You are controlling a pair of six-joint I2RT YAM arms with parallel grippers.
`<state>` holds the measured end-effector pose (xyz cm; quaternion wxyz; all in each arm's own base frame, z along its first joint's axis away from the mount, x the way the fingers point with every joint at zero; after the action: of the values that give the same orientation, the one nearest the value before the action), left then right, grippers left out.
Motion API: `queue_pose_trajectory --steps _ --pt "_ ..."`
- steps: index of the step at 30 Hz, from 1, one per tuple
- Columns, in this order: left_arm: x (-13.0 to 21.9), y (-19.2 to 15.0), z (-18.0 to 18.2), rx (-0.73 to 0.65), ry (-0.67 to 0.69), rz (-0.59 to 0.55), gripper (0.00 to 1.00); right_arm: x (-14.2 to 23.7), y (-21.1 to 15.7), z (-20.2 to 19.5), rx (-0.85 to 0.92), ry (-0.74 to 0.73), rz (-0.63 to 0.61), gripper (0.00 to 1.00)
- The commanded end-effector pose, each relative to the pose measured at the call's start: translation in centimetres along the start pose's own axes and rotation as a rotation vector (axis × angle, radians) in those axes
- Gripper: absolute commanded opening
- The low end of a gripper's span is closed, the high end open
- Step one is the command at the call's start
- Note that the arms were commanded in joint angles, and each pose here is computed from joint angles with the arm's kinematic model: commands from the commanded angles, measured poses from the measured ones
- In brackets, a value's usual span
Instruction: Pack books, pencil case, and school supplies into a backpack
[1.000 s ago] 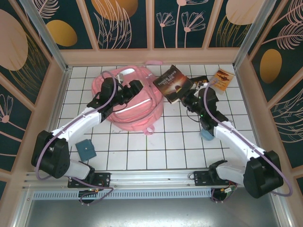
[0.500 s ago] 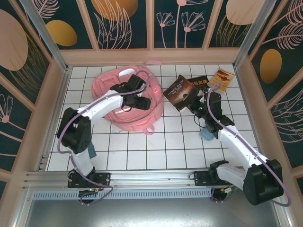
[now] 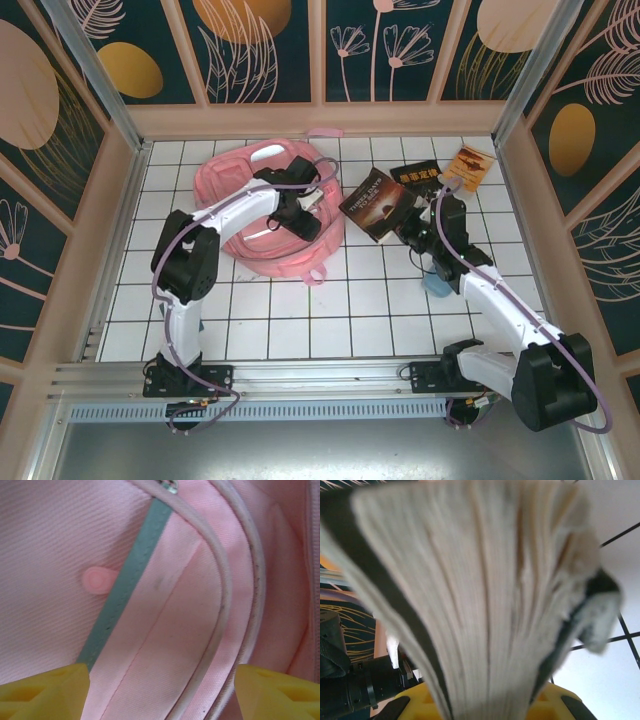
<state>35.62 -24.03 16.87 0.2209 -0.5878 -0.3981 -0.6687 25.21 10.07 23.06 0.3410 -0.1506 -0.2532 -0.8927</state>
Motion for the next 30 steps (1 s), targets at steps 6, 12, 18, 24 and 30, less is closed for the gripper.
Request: queue_pose_trajectory --steps 6,12,18,24,30 --pt "-2.1 0.3 0.4 -0.041 0.022 0.072 0.67 0.2 0.7 1.2 0.016 0.074 -0.029 0.04" --pt "-3.4 0.6 0.1 -0.05 -0.027 0.088 0.64 0.3 0.7 1.6 0.032 0.095 -0.018 0.05" --pt "-3.7 0.5 0.2 -0.059 -0.013 0.094 0.78 0.5 0.8 2.0 0.045 0.103 -0.014 0.05" --pt "-3.2 1.3 0.9 -0.051 0.147 0.053 0.72 0.3 0.7 1.8 0.036 0.096 -0.004 0.05" --pt "-0.1 2.5 0.4 -0.07 0.248 -0.047 0.46 0.5 0.6 2.5 0.057 0.123 0.003 0.05"
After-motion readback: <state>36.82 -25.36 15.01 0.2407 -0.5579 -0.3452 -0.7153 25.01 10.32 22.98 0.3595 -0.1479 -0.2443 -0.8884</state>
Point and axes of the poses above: each hand's point on the last joint's axis, 136 mm out from that joint toward the fingers, its own x axis back along the fingers, its own z axis along the line the jaws close on, y = z × x, the point moved 10 cm from there along x, back along the fingers, and after that the axes turned 2 degrees about -x, right-handed, at the moved point
